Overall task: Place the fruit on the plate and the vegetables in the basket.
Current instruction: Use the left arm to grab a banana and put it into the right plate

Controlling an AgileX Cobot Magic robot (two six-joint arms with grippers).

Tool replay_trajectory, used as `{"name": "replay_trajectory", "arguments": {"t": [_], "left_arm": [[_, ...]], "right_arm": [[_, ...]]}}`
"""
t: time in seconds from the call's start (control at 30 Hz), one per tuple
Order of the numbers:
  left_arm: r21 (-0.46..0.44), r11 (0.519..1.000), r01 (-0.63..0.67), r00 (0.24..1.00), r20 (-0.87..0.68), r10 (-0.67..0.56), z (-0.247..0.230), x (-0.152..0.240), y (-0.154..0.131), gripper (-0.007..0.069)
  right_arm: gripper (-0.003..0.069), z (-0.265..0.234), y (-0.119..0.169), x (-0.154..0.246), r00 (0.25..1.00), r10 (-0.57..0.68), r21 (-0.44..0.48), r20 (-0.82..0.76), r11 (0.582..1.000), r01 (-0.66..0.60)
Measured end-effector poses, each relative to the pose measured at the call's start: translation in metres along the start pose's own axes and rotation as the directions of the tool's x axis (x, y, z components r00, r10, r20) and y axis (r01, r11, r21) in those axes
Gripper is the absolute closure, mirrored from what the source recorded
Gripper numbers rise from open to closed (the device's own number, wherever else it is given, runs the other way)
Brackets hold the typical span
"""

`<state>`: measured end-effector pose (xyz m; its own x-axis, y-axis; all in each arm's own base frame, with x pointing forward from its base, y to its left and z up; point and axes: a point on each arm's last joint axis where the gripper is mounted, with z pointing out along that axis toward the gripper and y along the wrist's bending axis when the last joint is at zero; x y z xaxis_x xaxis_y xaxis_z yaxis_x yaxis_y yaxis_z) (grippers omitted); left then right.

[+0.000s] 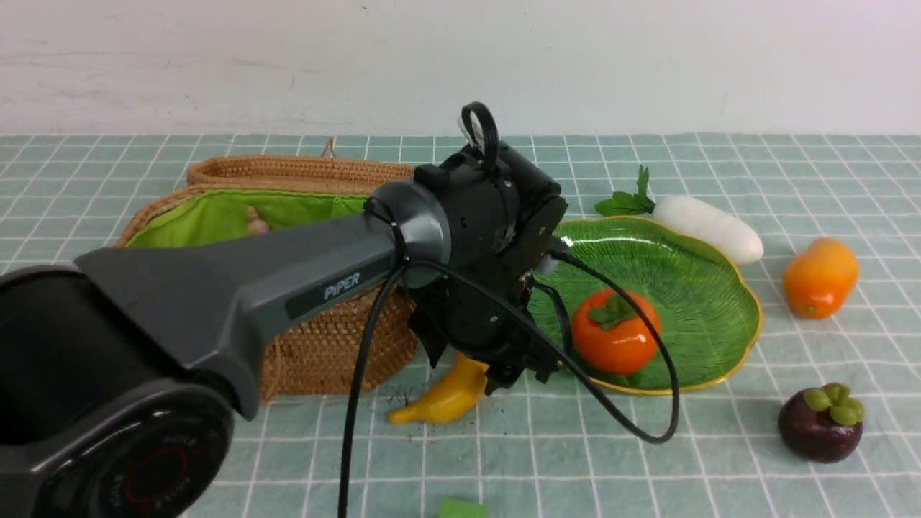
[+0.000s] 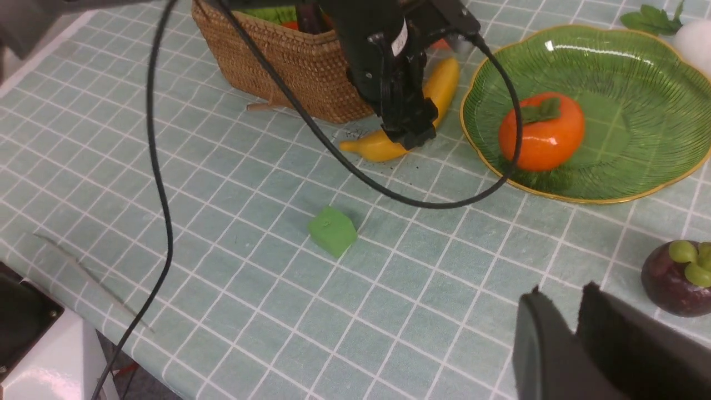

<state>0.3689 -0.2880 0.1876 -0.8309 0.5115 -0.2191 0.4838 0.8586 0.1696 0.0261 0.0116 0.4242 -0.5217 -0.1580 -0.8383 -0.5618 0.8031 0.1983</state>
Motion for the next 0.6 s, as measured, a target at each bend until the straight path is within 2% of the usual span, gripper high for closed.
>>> {"name": "replay_trajectory", "arguments": {"t": [0.13, 0.2, 0.4, 0.53, 0.6], "left_arm": [[-0.006, 1.000, -0.007, 0.999, -0.033, 0.007, 0.017, 0.002, -0.003, 0.0208], [-0.005, 1.000, -0.006, 0.999, -0.035, 0.005, 0.018, 0.002, -0.003, 0.0304], [-0.010, 0.999, 0.037, 0.999, -0.027, -0.037, 0.000, 0.000, -0.001, 0.0301], [-0.009, 0.998, 0.057, 0.996, 0.068, -0.056, -0.051, -0.011, -0.002, 0.0301], [-0.020, 0.999, -0.026, 0.984, 0.174, 0.029, -0.087, -0.020, -0.005, 0.0301]], "right_arm": [[0.0550, 0.000, 0.000, 0.000, 1.000, 0.001, -0.002, -0.001, 1.000, -0.001], [0.0550, 0.000, 0.000, 0.000, 1.000, 0.001, -0.003, -0.001, 1.000, -0.001], [0.0550, 0.000, 0.000, 0.000, 1.000, 0.001, -0.003, -0.001, 1.000, -0.001], [0.0550, 0.000, 0.000, 0.000, 1.000, 0.001, -0.005, 0.003, 1.000, -0.001], [0.0550, 0.000, 0.000, -0.002, 1.000, -0.004, 0.003, 0.019, 1.000, 0.003]]}}
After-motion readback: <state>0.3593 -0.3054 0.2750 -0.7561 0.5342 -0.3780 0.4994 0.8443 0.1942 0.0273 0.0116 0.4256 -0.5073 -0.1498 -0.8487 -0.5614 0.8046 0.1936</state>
